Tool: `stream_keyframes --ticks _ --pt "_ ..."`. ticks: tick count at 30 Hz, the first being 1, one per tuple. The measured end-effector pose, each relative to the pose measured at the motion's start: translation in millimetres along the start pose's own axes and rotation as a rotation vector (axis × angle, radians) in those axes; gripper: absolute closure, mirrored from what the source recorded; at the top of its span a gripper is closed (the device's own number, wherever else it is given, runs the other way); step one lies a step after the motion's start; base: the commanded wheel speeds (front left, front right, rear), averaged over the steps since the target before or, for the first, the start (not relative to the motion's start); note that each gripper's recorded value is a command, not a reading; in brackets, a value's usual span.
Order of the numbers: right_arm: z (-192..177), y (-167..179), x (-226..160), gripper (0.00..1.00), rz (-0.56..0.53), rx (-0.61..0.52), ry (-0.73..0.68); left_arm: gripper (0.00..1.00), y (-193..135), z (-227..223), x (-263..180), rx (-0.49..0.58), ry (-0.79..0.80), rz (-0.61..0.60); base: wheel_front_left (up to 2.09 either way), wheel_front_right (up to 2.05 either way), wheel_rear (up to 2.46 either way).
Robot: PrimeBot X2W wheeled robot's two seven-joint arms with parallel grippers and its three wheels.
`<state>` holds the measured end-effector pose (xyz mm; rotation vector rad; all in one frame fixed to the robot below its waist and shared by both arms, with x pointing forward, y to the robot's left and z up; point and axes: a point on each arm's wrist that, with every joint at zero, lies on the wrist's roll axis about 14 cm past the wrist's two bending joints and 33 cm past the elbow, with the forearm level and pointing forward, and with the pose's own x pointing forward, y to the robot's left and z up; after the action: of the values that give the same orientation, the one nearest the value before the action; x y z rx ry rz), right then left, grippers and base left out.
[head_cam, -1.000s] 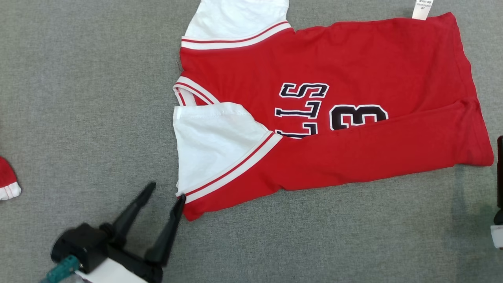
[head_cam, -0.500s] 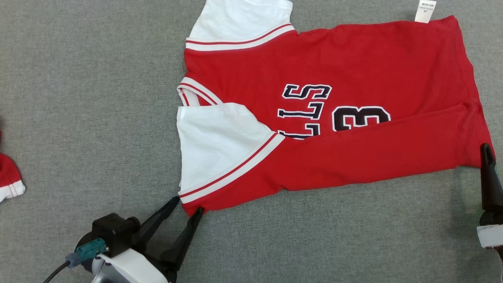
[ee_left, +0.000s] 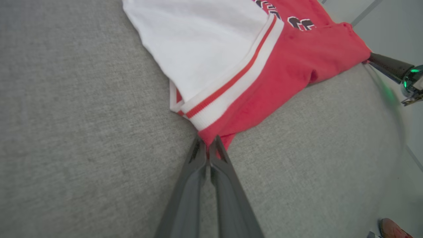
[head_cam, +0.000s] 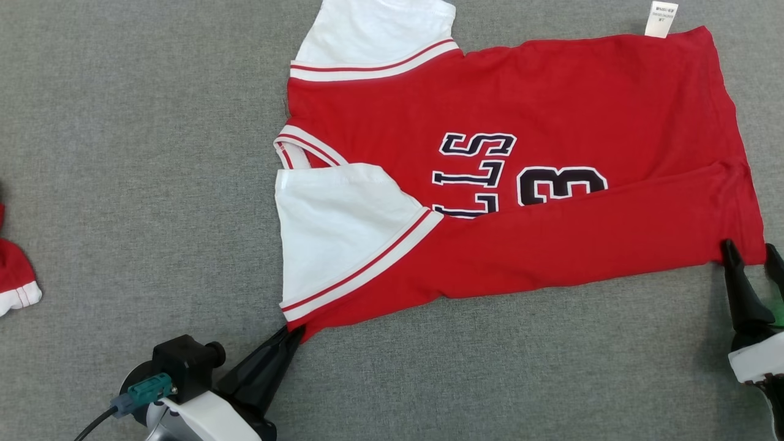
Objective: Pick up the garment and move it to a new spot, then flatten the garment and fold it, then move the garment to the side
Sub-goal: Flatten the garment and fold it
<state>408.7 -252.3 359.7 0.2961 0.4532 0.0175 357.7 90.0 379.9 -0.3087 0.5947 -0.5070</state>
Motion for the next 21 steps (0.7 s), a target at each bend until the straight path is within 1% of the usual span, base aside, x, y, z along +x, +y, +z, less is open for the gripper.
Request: stream_keyframes --ticks 1,2,7,10,15,21 --pt "-2.1 1.8 1.2 0.6 0.007 0.002 0.014 1.0 0.1 0.3 -0.2 0.002 -0.001 0.0 0.0 0.0 0.0" --pt "-2.4 2.8 2.5 1.0 0.013 0.003 0.023 1.0 0.2 0.6 -0.6 0.007 -0.002 0.0 0.0 0.0 0.0" --pt "0.7 4.7 1.7 1.0 0.034 -0.014 0.02 1.0 2.0 4.3 -4.8 0.042 -0.009 0.001 0.0 0.0 0.0" --pt "3.6 -1.5 -6.4 1.0 0.032 -0.026 0.02 1.0 -2.9 10.0 -10.9 0.064 -0.026 -0.024 0.0 0.0 0.0" --pt "-4.5 -11.8 -29.8 1.0 0.018 -0.021 0.069 1.0 -10.3 -3.1 -31.8 0.093 0.037 -0.042 0.0 0.0 0.0" --pt "-9.6 -25.4 -54.9 1.0 0.002 -0.041 0.131 1.0 -21.1 -16.5 -54.0 0.097 0.108 -0.036 0.0 0.0 0.0"
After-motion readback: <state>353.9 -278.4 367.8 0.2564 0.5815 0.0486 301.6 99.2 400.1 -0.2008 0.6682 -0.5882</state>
